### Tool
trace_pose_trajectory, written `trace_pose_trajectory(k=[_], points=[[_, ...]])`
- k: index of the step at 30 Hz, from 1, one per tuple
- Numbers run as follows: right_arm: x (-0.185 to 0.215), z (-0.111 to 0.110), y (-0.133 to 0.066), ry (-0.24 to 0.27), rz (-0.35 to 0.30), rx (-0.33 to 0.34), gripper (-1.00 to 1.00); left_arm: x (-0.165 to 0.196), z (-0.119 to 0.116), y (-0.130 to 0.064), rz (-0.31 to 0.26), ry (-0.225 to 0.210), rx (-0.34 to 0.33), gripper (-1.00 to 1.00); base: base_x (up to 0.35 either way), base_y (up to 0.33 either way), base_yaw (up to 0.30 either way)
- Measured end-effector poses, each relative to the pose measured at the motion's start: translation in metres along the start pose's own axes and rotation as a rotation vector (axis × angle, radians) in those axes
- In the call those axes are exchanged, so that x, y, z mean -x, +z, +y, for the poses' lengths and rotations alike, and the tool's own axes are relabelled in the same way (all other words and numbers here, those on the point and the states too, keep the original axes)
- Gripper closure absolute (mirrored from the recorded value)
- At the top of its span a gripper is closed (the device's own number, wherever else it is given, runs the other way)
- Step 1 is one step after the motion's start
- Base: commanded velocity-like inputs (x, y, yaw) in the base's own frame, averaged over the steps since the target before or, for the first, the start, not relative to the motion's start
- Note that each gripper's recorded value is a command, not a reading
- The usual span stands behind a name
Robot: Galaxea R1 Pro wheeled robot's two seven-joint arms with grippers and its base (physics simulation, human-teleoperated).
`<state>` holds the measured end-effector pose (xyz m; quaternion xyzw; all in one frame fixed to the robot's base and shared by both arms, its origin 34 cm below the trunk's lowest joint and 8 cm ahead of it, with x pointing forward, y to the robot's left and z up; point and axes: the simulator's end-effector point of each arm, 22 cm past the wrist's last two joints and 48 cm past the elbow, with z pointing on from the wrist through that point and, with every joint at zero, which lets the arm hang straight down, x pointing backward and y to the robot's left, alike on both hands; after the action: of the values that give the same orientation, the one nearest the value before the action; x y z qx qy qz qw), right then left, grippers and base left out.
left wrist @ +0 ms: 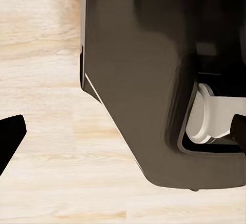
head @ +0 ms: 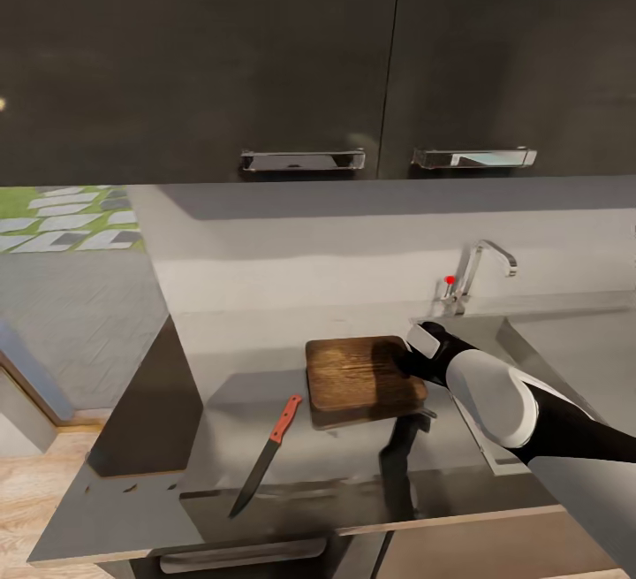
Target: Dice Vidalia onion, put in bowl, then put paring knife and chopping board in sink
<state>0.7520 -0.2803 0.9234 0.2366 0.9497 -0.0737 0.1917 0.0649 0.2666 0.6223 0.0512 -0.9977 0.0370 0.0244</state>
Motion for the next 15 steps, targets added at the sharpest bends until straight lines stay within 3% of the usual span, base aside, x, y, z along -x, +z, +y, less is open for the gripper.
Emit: trace_pose_trajectory(k=[5,15], points=[[0.0002,-0.0001,-0.0001,-0.005,-0.002,-0.002,1.0,0.0,0.0,0.0,0.0,0.0,0.0,-1.0,0.0,-0.159,0.0],[-0.0004,-0.0002,-0.0001,-0.003,0.001,-0.003,1.0,-0.0003,0.0002,0.0,0.001,0.001,0.0,-1.0,0.0,-0.018,0.0]])
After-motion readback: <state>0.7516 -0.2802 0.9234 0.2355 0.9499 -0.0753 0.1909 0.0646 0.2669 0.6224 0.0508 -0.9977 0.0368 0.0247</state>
